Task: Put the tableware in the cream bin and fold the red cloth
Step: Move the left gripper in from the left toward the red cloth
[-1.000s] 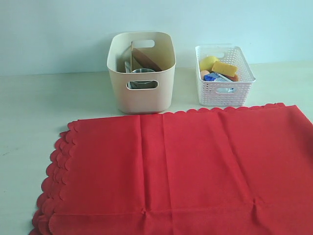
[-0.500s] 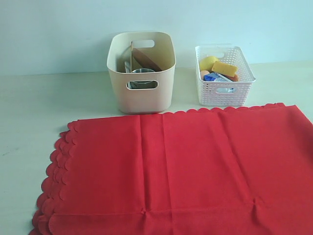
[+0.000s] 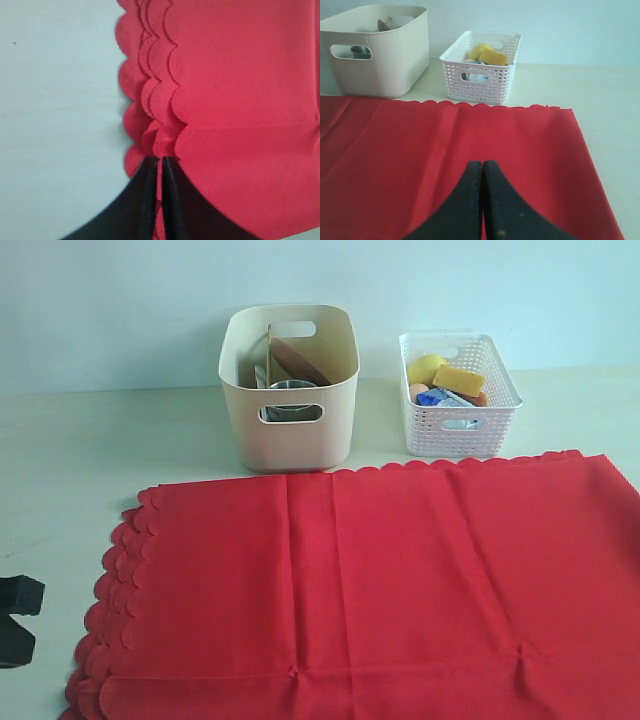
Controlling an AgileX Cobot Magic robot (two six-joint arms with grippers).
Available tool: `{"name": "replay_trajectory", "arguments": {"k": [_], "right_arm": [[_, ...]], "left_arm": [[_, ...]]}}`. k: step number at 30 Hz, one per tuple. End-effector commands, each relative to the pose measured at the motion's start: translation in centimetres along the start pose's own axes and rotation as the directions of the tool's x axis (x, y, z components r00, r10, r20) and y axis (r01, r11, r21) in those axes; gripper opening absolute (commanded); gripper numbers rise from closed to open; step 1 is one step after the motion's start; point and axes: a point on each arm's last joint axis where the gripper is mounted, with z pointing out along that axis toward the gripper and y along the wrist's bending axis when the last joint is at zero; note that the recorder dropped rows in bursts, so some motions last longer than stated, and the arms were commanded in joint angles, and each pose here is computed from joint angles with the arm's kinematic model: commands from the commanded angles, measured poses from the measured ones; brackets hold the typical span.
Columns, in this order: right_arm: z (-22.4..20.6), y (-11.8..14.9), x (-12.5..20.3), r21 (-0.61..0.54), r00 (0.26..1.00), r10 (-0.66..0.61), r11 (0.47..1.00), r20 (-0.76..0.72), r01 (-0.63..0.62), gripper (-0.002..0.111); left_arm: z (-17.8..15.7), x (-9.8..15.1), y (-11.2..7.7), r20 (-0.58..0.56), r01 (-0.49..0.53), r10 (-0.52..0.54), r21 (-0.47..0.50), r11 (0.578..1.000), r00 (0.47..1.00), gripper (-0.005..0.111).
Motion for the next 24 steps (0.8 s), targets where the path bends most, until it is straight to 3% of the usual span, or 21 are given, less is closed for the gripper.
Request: {"name": "replay_trajectory", "arguments": {"k": [1,4,6,10,14,24], "right_arm": [[0.0,0.0,0.1,0.004,1.0,0.004,1.0,0.003,-0.004,0.0],[0.0,0.0,0.1,0.004,1.0,0.004,1.0,0.003,-0.004,0.0],[0.0,0.0,0.1,0.004,1.0,0.004,1.0,0.003,-0.004,0.0],[0.0,0.0,0.1,0.004,1.0,0.004,1.0,0.003,-0.004,0.0],[0.0,0.0,0.1,0.004,1.0,0.004,1.0,0.003,-0.004,0.0],[0.0,0.0,0.1,0.004,1.0,0.004,1.0,0.003,-0.004,0.0]], "left_arm": [[1.8,-0.3,0.1,-0.087,0.004,-0.003,0.017,1.0,0.996,0.031],[2.8,-0.4,0.3,-0.124,0.015,-0.013,0.01,1.0,0.992,0.055],[3.4,-0.6,0.6,-0.132,0.024,-0.024,-0.001,1.0,0.991,0.064],[4.4,-0.9,0.9,-0.139,0.046,-0.047,-0.012,0.999,0.989,0.061],[5.2,-1.1,0.6,-0.153,0.051,-0.045,0.038,0.998,0.987,0.053],[6.9,-1.5,1.2,-0.162,0.059,-0.055,0.021,0.998,0.985,0.053]]}}
